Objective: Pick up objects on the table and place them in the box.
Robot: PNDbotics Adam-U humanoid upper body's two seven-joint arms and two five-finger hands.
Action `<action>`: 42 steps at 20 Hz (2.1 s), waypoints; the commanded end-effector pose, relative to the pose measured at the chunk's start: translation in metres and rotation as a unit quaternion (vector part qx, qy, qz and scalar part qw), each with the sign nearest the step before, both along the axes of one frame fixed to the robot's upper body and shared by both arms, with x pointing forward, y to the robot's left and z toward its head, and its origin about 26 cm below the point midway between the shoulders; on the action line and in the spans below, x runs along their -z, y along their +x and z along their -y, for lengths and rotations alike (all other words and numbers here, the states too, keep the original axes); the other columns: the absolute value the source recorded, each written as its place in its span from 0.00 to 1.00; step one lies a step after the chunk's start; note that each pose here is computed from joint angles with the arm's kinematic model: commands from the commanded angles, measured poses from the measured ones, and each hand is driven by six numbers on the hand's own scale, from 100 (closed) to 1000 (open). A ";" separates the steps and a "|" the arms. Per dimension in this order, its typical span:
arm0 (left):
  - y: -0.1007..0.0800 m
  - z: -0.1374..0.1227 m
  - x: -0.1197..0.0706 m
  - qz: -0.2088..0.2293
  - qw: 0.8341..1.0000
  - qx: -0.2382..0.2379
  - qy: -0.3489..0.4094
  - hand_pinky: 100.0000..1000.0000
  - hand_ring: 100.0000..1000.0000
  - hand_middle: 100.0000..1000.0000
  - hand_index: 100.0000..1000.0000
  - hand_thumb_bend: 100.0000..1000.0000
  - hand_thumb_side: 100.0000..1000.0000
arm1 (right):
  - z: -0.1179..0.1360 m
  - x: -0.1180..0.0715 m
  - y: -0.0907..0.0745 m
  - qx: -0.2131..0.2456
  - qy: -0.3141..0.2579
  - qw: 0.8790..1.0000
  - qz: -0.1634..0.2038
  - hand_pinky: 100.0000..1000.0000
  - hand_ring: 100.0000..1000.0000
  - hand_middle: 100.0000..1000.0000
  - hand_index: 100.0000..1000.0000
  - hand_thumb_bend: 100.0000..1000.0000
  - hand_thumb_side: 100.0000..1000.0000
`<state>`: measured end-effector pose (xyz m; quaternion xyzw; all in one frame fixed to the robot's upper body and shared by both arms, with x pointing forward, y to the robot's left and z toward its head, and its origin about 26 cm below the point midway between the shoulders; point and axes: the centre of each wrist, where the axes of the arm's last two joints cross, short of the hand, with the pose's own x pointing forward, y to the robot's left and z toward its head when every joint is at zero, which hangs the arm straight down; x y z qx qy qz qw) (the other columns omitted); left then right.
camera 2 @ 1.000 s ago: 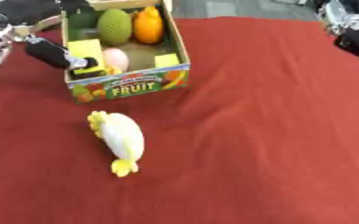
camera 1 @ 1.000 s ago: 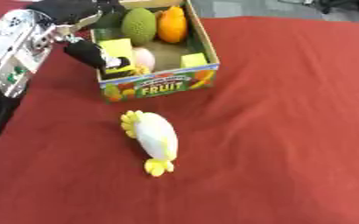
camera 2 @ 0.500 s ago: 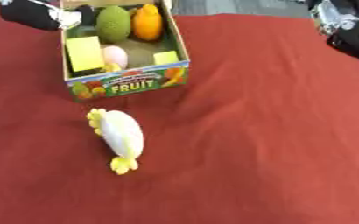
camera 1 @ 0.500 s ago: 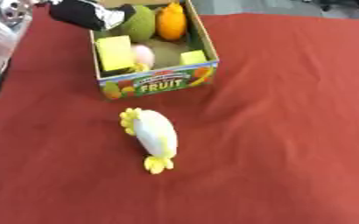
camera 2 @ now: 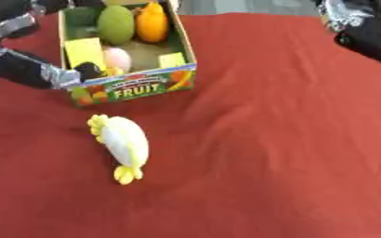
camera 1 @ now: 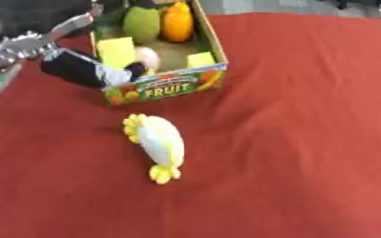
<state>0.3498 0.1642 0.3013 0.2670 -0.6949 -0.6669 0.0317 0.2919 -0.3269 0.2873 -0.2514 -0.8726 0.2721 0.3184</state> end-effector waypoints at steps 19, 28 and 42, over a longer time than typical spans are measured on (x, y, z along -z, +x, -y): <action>-0.055 0.000 0.017 -0.051 0.980 -0.002 0.192 0.92 0.92 0.88 0.95 0.37 0.43 | 0.003 -0.007 -0.005 0.008 -0.020 1.000 0.009 0.91 0.87 0.55 0.81 0.00 0.41; -0.056 0.005 0.009 -0.005 0.982 -0.037 0.185 0.93 0.94 0.90 0.96 0.32 0.33 | 0.005 -0.002 -0.005 0.013 -0.019 1.000 -0.002 0.91 0.87 0.54 0.81 0.00 0.42; -0.061 0.029 0.006 0.017 0.979 -0.048 0.196 0.90 0.92 0.89 0.94 0.12 0.22 | 0.006 0.003 -0.005 0.015 -0.018 1.000 -0.014 0.91 0.88 0.54 0.81 0.00 0.42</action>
